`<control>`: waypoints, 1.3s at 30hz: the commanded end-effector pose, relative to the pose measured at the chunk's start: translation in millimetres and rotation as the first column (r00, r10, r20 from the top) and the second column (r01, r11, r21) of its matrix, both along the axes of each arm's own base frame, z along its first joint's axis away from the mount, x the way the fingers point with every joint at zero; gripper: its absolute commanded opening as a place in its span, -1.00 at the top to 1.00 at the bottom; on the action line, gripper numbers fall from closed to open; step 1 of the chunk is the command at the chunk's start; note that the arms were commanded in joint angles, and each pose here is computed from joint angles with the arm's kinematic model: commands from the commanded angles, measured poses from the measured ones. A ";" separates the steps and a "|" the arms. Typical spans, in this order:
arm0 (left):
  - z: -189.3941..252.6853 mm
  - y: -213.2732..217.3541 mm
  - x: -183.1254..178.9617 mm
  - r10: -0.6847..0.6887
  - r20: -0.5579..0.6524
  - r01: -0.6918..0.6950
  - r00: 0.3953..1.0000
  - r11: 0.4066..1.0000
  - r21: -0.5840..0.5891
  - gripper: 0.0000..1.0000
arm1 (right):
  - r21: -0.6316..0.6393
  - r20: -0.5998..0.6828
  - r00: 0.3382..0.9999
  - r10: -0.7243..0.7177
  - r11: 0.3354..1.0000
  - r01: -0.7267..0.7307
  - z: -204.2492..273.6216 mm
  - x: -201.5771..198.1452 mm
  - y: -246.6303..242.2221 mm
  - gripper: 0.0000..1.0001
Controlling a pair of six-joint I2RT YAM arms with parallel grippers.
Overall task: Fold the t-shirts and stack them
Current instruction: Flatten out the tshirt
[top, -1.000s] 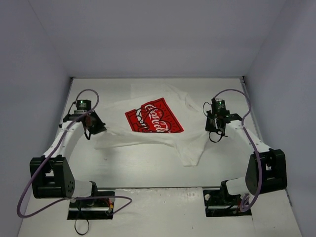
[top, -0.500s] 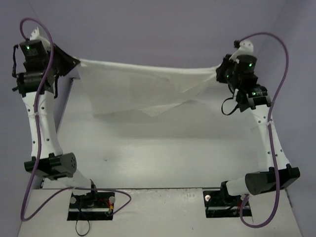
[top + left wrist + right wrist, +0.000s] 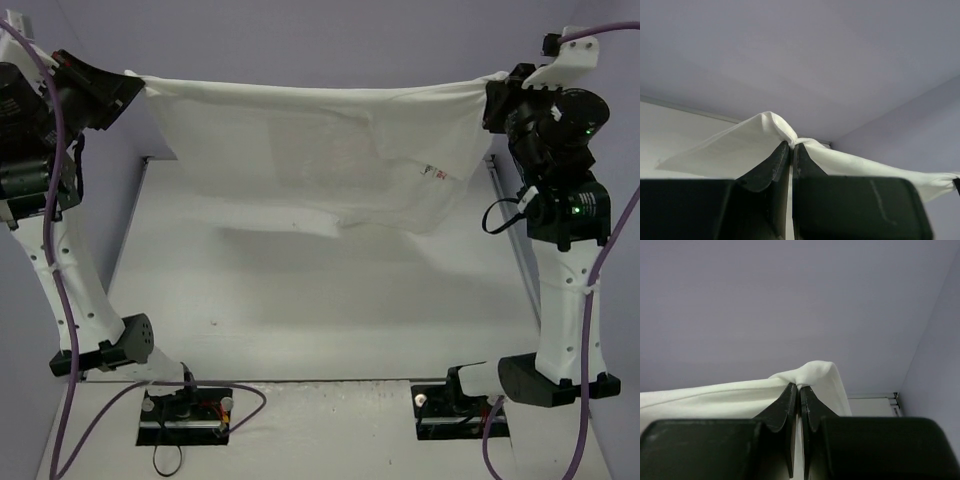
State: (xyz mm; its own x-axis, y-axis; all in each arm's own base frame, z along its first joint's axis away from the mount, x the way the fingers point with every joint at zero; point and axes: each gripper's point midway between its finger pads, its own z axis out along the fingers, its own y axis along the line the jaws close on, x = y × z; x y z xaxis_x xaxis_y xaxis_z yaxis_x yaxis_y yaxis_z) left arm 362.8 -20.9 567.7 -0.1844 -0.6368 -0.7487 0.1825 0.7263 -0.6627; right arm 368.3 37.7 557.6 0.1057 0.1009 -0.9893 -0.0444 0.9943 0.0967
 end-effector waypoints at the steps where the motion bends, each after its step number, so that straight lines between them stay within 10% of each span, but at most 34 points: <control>1: 37.0 -6.5 -27.5 -0.014 0.130 0.016 0.991 1.000 -0.014 1.00 | -0.002 0.195 0.977 -0.086 0.996 0.088 61.2 -48.8 -24.5 1.00; 18: -29.5 11.5 104.0 -0.109 -0.032 0.103 0.994 0.985 -0.140 1.00 | -0.149 0.088 0.996 -0.012 0.989 0.025 15.3 94.6 5.2 1.00; 22: -9.1 2.8 141.4 -0.209 0.100 0.227 0.973 0.945 -0.237 1.00 | -0.187 0.185 0.982 0.031 0.982 0.004 25.4 150.4 18.9 1.00; 34: 70.5 -7.0 91.4 -0.320 0.416 0.391 0.851 0.915 -0.097 1.00 | -0.172 0.656 0.752 0.058 0.982 0.075 148.4 79.2 19.1 1.00; 39: 5.2 -0.4 109.8 -0.291 0.253 0.338 0.923 0.926 -0.169 1.00 | -0.231 0.504 0.861 0.064 0.971 0.063 74.8 77.1 15.7 1.00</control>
